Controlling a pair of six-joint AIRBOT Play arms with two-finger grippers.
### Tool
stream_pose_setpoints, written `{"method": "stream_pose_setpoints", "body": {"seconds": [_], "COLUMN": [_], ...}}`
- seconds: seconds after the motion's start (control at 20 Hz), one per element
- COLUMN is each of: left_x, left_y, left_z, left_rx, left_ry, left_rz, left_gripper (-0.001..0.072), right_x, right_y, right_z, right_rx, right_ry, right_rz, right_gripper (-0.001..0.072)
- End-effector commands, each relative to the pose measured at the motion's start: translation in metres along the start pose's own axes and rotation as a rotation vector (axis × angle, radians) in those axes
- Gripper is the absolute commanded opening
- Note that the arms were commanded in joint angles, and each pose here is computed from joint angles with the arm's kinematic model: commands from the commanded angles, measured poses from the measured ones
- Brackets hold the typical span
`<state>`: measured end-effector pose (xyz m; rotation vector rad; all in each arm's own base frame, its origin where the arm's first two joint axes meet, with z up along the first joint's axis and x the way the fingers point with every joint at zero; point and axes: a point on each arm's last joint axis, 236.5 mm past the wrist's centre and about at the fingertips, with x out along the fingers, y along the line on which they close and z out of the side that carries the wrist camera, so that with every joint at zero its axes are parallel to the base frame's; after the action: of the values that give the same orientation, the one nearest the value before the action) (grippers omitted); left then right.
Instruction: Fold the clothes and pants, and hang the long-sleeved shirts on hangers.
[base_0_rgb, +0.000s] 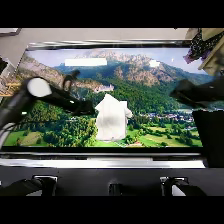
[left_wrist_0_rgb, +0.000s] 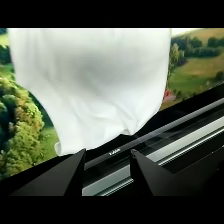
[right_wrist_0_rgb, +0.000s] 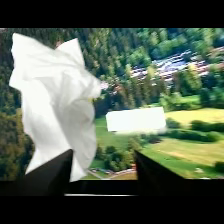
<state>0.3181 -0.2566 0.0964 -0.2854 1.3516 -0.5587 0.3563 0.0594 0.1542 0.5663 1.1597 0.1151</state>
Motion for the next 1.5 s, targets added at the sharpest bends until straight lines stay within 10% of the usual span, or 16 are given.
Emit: {"method": "stream_pose_setpoints", "body": {"seconds": [0.0,0.8,1.15,1.45], "left_x": [-0.048,-0.062,-0.066,-0.054], "left_y": [0.008,0.055,0.072,0.092], "left_z": [0.006,0.019,0.024,0.04], "left_rx": [-0.013,-0.006,-0.052,-0.082], "left_ry": [-0.105,-0.168,-0.195,-0.211], "left_rz": [0.006,0.18,0.249,0.29], "left_gripper": [0.0335,0.0333,0.0335,0.0335], "right_x": [0.083,0.295,0.295,0.29], "right_y": [0.021,0.011,0.012,0.013], "right_z": [0.005,-0.038,-0.042,-0.054], "right_rx": [0.089,0.115,0.087,0.078], "right_ry": [0.211,0.392,0.404,0.458], "right_rz": [0.202,0.173,0.174,0.176], "right_gripper": [0.0533,0.0525,0.0219,0.0354]}}
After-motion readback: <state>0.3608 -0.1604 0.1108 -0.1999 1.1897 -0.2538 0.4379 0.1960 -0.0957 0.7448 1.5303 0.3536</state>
